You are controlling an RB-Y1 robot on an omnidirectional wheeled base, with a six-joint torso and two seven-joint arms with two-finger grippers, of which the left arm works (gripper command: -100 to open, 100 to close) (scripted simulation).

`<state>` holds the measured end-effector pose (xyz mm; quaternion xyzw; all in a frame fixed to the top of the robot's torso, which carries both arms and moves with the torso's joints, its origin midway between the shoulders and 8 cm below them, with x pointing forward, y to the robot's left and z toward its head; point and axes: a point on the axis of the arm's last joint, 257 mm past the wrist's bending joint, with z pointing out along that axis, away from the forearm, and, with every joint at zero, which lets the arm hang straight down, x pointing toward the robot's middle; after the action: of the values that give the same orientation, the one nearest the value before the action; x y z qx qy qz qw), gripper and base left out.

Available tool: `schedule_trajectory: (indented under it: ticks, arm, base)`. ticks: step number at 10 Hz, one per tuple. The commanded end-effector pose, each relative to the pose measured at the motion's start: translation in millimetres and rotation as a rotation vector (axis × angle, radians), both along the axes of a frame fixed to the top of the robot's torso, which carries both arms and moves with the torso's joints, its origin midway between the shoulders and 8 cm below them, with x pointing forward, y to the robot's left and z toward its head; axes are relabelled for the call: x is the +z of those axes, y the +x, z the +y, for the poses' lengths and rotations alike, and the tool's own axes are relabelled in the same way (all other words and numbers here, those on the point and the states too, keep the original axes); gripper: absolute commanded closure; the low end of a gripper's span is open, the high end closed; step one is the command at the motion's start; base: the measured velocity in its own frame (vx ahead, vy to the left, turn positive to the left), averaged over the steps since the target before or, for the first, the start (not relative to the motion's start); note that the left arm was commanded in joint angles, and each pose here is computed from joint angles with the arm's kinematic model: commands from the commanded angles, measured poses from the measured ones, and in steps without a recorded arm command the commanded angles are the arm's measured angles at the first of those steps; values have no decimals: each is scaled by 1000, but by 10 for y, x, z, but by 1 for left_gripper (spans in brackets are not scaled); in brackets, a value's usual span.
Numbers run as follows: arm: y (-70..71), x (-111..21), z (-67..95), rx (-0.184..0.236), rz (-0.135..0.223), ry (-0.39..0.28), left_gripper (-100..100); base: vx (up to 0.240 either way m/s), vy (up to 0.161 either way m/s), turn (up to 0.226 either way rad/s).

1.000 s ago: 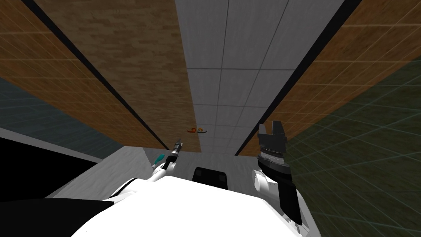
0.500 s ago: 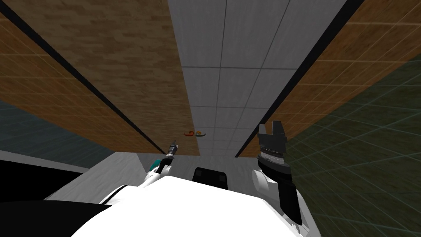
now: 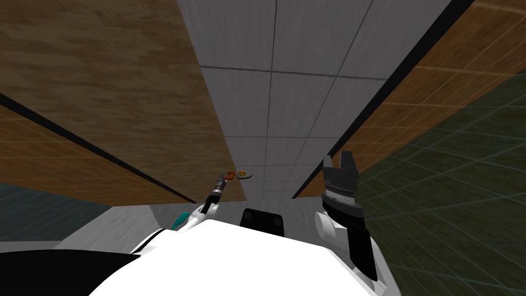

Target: Pull the door open

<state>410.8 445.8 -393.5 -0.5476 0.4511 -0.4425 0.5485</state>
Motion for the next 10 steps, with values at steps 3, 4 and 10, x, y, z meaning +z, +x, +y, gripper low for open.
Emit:
schedule_trajectory:
  ticks: [3,4,10]
  arm:
    - [-19,-8,23,3,3,1,100]
    - [-19,-8,23,3,3,1,100]
    - [-290,-71,333,33,35,21,100]
  base:
    - [-31,9,4]
    - [-23,2,-4]
    - [-81,11,-7]
